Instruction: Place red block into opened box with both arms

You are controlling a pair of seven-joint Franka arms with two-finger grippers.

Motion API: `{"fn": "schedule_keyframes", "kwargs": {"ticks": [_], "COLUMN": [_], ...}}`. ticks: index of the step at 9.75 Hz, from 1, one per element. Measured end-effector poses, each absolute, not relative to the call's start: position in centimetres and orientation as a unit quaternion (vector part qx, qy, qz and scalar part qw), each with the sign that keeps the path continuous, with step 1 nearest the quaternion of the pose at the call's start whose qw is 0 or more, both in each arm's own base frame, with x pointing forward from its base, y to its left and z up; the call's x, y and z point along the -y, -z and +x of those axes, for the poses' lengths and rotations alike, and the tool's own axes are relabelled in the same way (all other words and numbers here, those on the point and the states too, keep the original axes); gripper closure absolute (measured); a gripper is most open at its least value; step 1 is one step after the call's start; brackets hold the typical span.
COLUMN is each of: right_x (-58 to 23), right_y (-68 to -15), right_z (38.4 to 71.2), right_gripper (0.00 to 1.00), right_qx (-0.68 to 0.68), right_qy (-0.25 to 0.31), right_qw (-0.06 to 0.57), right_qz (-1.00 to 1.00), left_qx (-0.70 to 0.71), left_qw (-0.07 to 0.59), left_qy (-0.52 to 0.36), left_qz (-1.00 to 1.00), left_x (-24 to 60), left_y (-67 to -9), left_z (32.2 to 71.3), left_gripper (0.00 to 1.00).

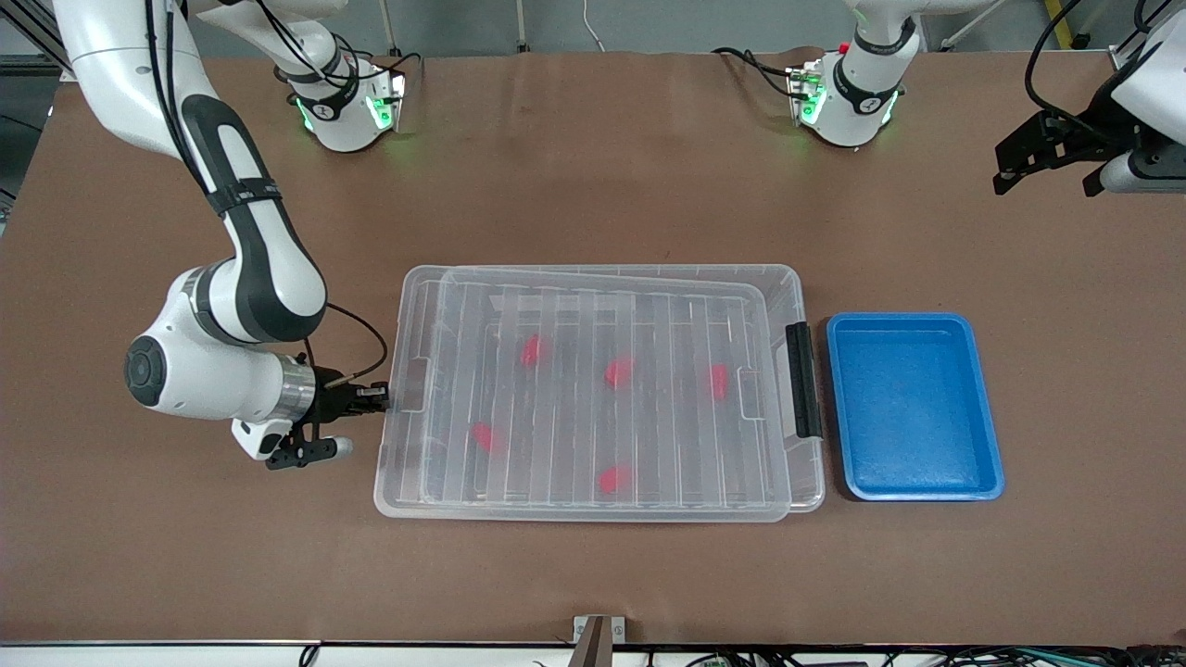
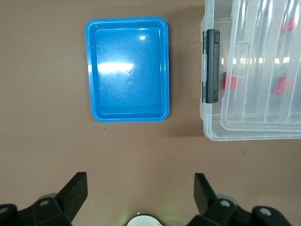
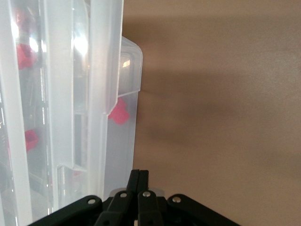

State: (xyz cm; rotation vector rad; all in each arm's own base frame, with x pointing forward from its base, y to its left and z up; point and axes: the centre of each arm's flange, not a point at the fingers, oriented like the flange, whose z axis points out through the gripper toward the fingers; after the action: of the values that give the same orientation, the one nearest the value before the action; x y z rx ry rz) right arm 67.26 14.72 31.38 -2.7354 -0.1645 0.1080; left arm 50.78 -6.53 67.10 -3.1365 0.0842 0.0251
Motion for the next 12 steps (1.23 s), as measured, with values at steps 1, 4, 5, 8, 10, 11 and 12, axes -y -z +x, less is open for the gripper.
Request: {"fn": "schedule_keyframes", "kwargs": {"ticks": [1, 4, 5, 8, 10, 11, 12], "right_x": [-14.4, -9.5, -7.9, -1.1, 3.6, 4.7, 6.5], "right_y": [-31.7, -37.8, -41.7, -53.7, -60.8, -63.9, -66.4], "right_z": [67.5, 68.5, 68.2, 65.7, 61.4, 58.4, 55.7], "right_gripper": [0.95, 0.6, 0.44, 0.02, 0.0, 0.0, 0.0], "right_qx": [0.056, 0.002, -0.034, -0.113, -0.14, -0.12, -0.102], "right_qy": [-0.036, -0.044, -0.033, 0.034, 0.033, 0.02, 0.01], "right_qw": [0.197, 0.103, 0.051, 0.005, 0.001, -0.003, -0.005], "right_qz": [-0.978, -0.994, -0.998, -0.993, -0.99, -0.993, -0.995], "left_qx": [-0.027, -0.027, -0.026, -0.02, -0.031, -0.035, -0.037], "left_qw": [0.002, 0.002, 0.002, 0.002, 0.001, 0.001, 0.001], "left_qy": [-0.007, -0.005, -0.003, -0.002, -0.001, 0.0, 0.002], "left_qz": [-1.0, -1.0, -1.0, -1.0, -1.0, -0.999, -0.999], "left_x": [6.5, 6.5, 6.5, 5.9, 5.5, 5.4, 5.4], "left_y": [-67.1, -67.3, -67.5, -67.6, -67.7, -67.8, -68.0], "left_z": [50.8, 50.7, 50.6, 50.6, 50.6, 50.6, 50.6], "left_gripper": [0.0, 0.0, 0.0, 0.0, 0.0, 0.0, 0.0]}}
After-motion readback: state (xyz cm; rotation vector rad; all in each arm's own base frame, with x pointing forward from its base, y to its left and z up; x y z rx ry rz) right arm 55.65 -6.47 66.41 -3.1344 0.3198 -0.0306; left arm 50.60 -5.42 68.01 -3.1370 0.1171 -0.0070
